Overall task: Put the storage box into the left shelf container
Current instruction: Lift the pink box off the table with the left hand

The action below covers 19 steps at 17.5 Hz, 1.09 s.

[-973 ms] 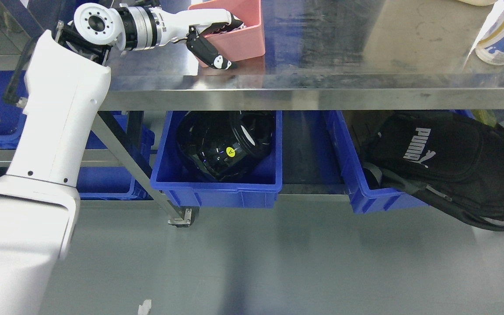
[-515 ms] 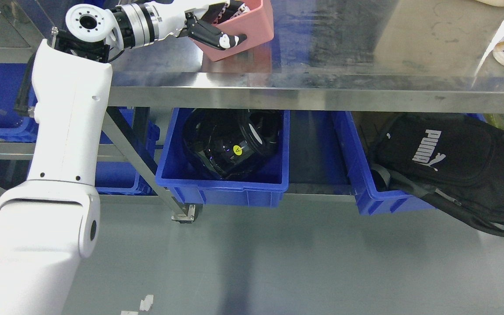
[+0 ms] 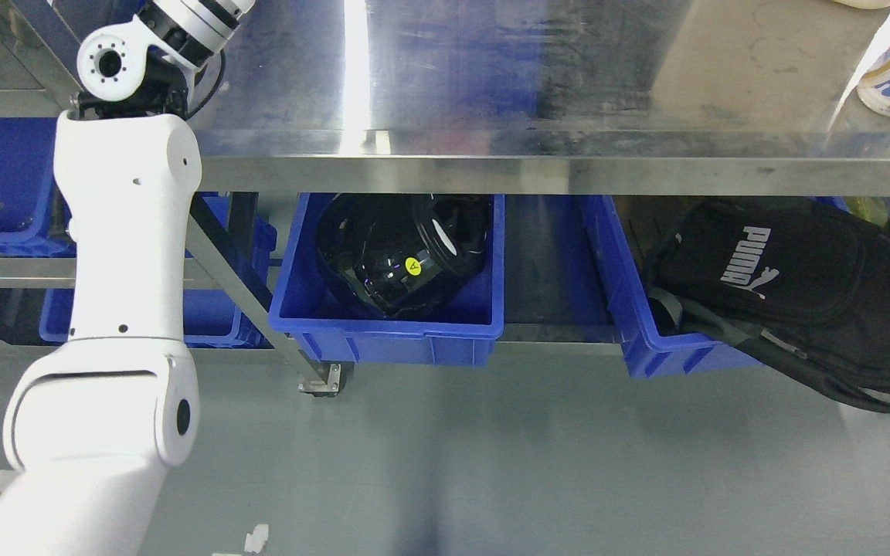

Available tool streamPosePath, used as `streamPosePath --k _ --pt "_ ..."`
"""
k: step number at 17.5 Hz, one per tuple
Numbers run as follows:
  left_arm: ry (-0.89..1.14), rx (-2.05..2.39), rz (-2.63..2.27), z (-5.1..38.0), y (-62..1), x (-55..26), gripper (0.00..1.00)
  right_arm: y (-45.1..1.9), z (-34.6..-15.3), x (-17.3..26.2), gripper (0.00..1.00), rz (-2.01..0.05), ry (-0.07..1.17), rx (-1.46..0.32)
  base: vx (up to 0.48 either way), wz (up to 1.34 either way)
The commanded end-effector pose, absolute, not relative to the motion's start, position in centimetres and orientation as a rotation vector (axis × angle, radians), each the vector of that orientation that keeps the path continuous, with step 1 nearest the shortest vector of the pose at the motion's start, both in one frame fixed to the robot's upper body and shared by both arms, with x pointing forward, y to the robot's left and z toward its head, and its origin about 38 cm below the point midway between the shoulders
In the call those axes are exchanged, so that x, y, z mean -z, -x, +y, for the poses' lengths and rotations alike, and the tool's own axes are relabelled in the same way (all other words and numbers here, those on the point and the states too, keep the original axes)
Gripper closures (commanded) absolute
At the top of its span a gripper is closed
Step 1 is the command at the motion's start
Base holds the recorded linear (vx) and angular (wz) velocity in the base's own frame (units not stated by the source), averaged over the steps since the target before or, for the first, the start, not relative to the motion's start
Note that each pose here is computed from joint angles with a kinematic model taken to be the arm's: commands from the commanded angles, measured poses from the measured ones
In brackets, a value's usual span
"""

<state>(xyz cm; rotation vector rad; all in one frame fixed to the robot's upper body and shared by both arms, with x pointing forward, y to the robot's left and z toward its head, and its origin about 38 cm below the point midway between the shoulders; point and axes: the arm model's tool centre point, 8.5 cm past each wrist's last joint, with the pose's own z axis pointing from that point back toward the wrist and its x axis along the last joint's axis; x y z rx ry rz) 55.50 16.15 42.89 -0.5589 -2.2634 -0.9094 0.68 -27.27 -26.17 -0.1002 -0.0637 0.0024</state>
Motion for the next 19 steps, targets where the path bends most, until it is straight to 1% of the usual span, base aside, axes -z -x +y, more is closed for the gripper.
streamPosePath --k 1,4,6,10,13,16,19 --pt "0.598 0.685 -2.478 18.7 -52.8 -38.6 0.97 -1.7 -28.4 26.1 0.00 -0.088 0.117 0.001 0.000 0.00" --pt "0.482 0.326 -2.570 19.1 -51.8 -37.0 0.96 -1.7 -28.4 26.1 0.00 -0.088 0.119 0.001 -0.001 0.01" --pt "0.495 0.204 -2.591 17.1 -50.0 -36.8 0.96 -1.8 -28.4 26.1 0.00 -0.090 0.119 0.001 -0.008 0.05" --pt "0.659 0.282 -2.581 11.8 -45.1 -35.9 0.96 -1.7 -28.4 26.1 0.00 -0.088 0.117 0.001 -0.037 0.06" --pt "0.804 0.361 -2.501 8.5 -40.6 -31.8 0.96 -1.7 -28.4 26.1 0.00 -0.088 0.119 0.001 -0.119 0.10" --pt "0.882 0.436 -2.426 7.9 -37.3 -27.4 0.97 -1.7 -28.4 26.1 0.00 -0.088 0.117 0.001 -0.152 0.16" --pt "0.865 0.402 -2.425 9.1 -35.9 -24.4 0.97 -1.7 -28.4 26.1 0.00 -0.088 0.119 0.001 -0.147 0.39"
